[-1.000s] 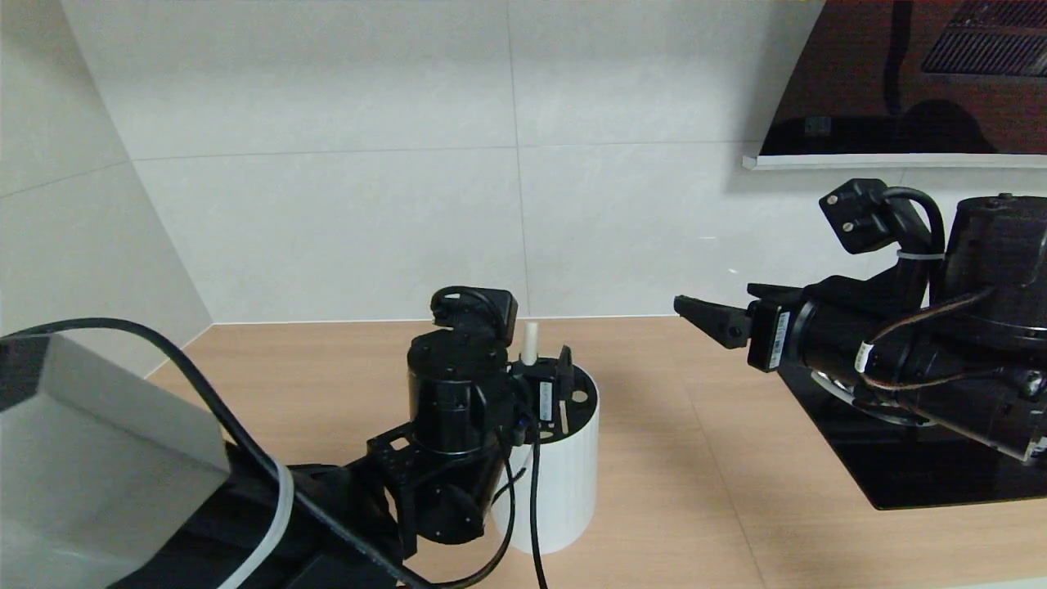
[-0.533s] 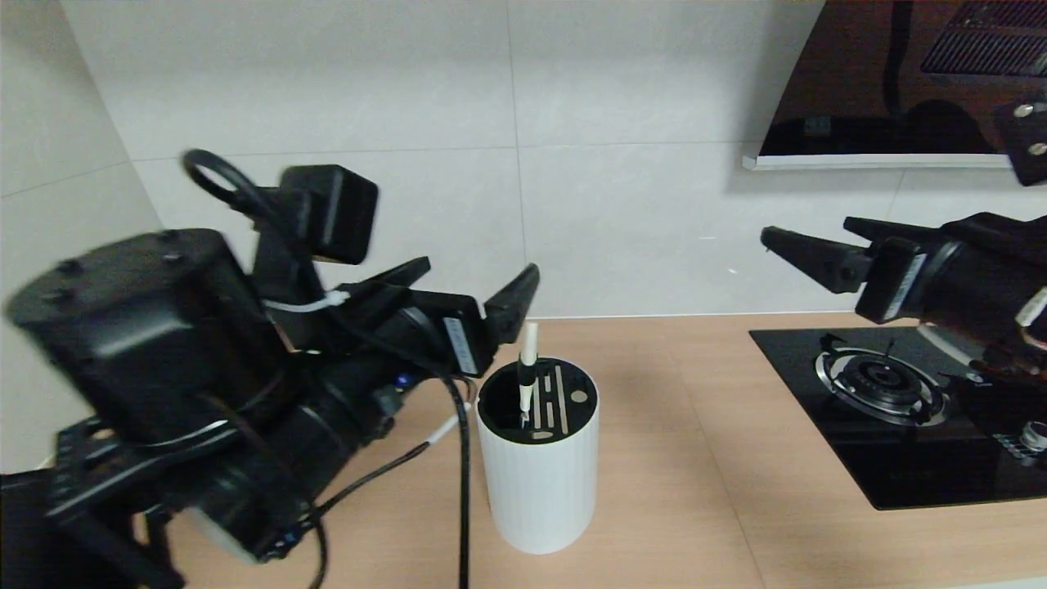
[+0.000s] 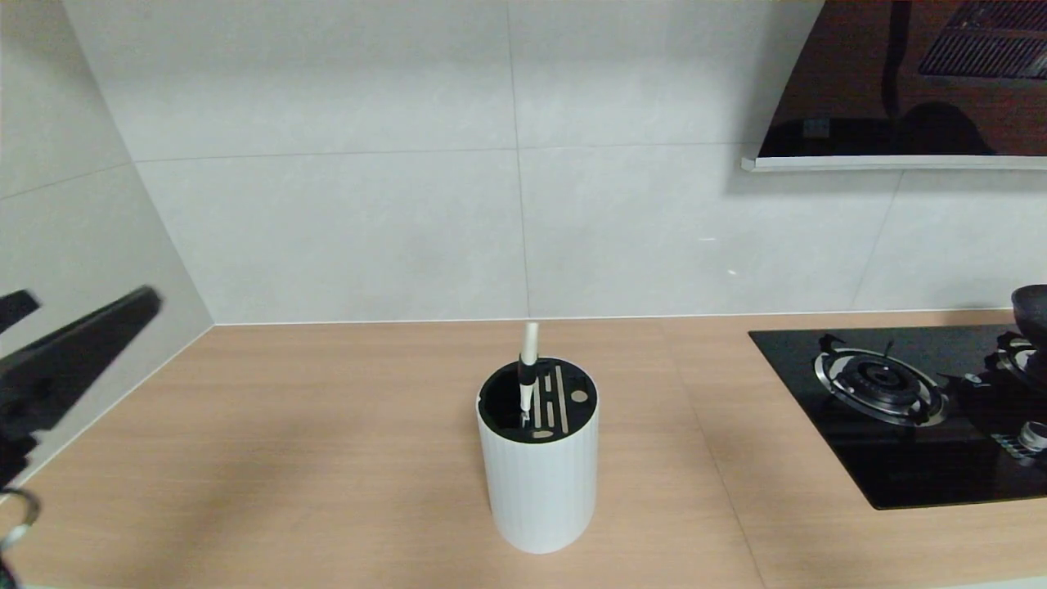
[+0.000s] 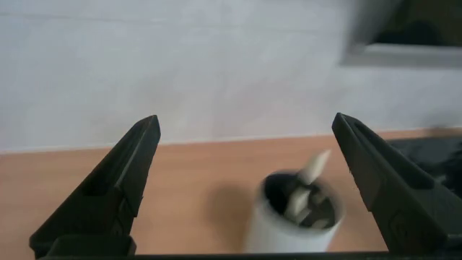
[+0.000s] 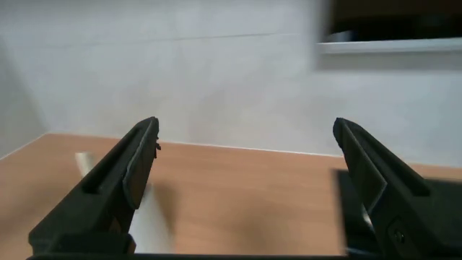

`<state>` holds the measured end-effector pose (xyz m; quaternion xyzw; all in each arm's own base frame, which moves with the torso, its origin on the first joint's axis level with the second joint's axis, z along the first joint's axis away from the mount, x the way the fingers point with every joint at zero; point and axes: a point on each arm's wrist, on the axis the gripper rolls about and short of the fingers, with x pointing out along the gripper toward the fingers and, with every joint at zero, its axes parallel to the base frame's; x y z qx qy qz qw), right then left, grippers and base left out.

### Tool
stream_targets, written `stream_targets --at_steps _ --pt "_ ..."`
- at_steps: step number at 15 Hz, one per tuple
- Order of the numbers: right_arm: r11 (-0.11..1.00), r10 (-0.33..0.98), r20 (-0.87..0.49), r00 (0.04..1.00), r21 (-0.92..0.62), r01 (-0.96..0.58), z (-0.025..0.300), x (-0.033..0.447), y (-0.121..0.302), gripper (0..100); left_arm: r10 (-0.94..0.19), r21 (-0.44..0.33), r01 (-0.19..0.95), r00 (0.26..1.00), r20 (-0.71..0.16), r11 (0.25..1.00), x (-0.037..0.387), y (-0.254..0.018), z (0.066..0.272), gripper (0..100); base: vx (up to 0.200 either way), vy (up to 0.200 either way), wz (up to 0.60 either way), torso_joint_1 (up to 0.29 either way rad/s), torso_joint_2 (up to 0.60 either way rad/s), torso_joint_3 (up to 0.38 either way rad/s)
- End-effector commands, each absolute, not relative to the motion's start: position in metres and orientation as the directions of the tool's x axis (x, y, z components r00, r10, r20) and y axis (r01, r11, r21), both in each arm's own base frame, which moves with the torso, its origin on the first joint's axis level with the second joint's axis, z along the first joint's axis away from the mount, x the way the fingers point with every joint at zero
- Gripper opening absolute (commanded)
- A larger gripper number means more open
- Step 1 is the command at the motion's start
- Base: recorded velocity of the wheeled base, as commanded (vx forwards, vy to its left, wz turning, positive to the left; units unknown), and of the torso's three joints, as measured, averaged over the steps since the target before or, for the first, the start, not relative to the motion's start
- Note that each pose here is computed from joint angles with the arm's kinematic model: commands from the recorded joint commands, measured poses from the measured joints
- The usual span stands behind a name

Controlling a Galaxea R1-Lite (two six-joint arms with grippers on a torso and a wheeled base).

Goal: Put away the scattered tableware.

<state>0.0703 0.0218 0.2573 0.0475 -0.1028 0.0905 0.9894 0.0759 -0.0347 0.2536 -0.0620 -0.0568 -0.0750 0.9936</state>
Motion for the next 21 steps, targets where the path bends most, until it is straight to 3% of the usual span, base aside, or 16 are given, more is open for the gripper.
stream_targets --at_steps 1,4,6,10,11,13,15,16,17,18,21 --pt "0.995 0.06 0.3 0.952 0.057 -0.081 0.23 -0.007 -0.005 100 -0.011 -0.133 0.043 0.972 0.236 0.99 0.001 0.008 0.24 100 0.0 0.0 0.0 0.0 0.0 0.0" --pt "0.999 -0.002 0.312 0.95 -0.035 0.014 0.202 -0.053 -0.01 100 0.056 -0.118 -0.026 0.966 0.254 0.993 -0.041 0.017 0.217 100 0.0 0.0 0.0 0.0 0.0 0.0" --pt "0.997 -0.031 0.329 0.944 -0.055 0.052 0.187 -0.064 -0.004 100 0.078 -0.04 -0.07 0.955 0.285 0.997 -0.066 0.018 0.197 100 0.0 0.0 0.0 0.0 0.0 0.0" --pt "0.995 -0.041 0.338 0.94 -0.071 0.069 0.174 -0.068 0.0 100 0.137 -0.035 -0.132 0.95 0.279 0.991 -0.066 0.014 0.194 100 0.0 0.0 0.0 0.0 0.0 0.0" --pt "0.993 -0.075 0.32 0.944 -0.067 0.101 0.164 -0.064 -0.001 100 0.231 -0.031 -0.233 0.925 0.301 0.972 -0.074 0.005 0.178 100 0.0 0.0 0.0 0.0 0.0 0.0" --pt "0.997 -0.07 0.262 0.963 -0.022 0.079 0.148 -0.054 -0.001 100 0.252 0.012 -0.259 0.949 0.19 0.966 -0.058 0.005 0.147 100 0.0 0.0 0.0 0.0 0.0 0.0" --pt "0.998 -0.067 0.178 0.982 -0.005 0.069 0.126 -0.042 -0.001 100 0.233 0.041 -0.237 0.968 0.094 0.971 -0.043 0.005 0.119 100 0.0 0.0 0.0 0.0 0.0 0.0" --pt "0.998 -0.066 0.142 0.988 -0.007 0.068 0.11 -0.034 -0.001 100 0.133 0.054 -0.134 0.991 0.029 0.989 -0.031 0.003 0.096 100 0.0 0.0 0.0 0.0 0.0 0.0" --pt "0.998 -0.063 0.143 0.988 -0.007 0.064 0.102 -0.029 -0.001 100 0.101 0.056 -0.101 0.995 0.005 0.993 -0.025 0.002 0.081 100 0.0 0.0 0.0 0.0 0.0 0.0" --pt "0.998 -0.061 0.156 0.986 -0.009 0.063 0.095 -0.026 -0.001 100 0.086 0.036 -0.087 0.996 0.034 0.996 -0.023 0.002 0.079 100 0.0 0.0 0.0 0.0 0.0 0.0" --pt "0.998 -0.06 0.101 0.993 -0.009 0.061 0.086 -0.023 -0.001 100 0.037 0.012 -0.037 0.999 -0.003 0.999 -0.022 0.001 0.076 100 0.0 0.0 0.0 0.0 0.0 0.0"
